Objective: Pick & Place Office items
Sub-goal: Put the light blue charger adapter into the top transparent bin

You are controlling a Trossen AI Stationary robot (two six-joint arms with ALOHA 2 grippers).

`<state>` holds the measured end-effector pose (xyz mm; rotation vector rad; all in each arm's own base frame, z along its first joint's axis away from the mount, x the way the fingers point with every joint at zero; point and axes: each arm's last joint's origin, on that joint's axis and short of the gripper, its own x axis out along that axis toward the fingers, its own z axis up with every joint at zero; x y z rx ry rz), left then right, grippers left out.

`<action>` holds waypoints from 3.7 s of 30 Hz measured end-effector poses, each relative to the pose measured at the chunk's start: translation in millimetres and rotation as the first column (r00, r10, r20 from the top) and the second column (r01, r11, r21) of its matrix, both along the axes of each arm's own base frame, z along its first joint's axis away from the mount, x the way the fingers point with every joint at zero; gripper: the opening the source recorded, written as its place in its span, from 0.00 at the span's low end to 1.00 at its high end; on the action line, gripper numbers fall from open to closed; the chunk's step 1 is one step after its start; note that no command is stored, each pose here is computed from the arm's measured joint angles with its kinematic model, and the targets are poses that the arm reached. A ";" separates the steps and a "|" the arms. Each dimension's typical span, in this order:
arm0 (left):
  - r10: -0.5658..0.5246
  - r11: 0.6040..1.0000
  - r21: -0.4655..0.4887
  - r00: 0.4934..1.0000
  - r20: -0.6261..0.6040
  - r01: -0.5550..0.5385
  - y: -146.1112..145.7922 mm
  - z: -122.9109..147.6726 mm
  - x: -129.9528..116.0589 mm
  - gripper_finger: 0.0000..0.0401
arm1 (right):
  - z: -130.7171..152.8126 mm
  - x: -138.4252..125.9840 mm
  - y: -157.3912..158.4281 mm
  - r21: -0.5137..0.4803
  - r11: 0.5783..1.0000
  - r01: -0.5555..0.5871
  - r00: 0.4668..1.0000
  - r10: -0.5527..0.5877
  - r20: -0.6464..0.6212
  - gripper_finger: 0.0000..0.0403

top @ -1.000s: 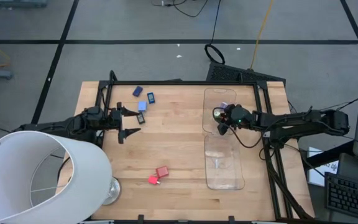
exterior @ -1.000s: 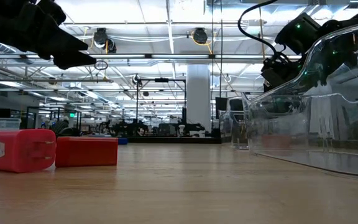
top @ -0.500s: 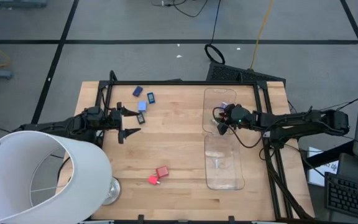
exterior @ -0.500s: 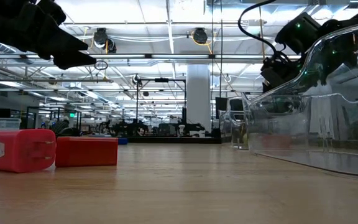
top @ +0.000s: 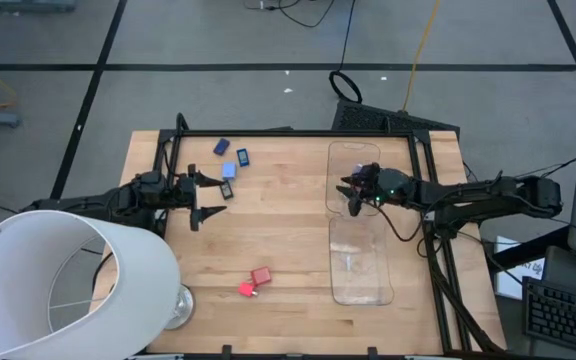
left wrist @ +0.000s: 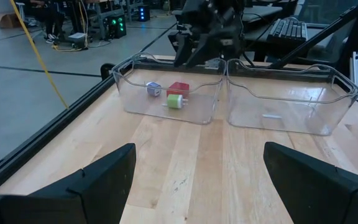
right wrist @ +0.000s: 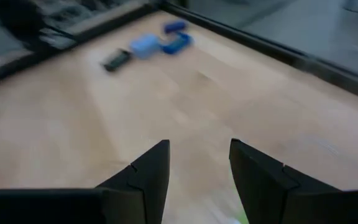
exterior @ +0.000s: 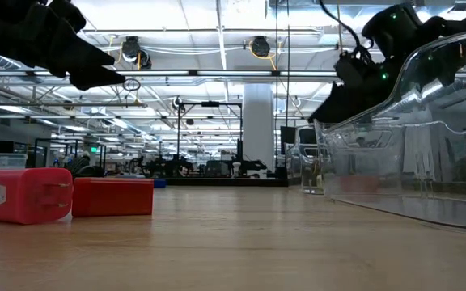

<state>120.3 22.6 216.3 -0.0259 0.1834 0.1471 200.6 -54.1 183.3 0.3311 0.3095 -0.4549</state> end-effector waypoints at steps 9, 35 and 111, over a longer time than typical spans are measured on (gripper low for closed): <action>0.001 1.000 -0.008 1.000 0.001 -0.001 0.0 0.0 0.0 0.88 | 18.3 7.2 7.2 -0.030 0.957 -0.288 0.937 0.288 0.197 0.38; 0.032 0.987 -0.159 0.999 0.028 -0.027 0.0 0.7 0.2 0.88 | 34.0 12.8 37.7 -0.203 0.846 -0.492 0.795 0.532 0.291 0.37; 0.704 0.437 -0.146 0.438 -0.558 -0.888 80.1 -95.0 86.8 0.88 | 33.8 12.8 37.3 -0.236 0.842 -0.485 0.798 0.537 0.274 0.36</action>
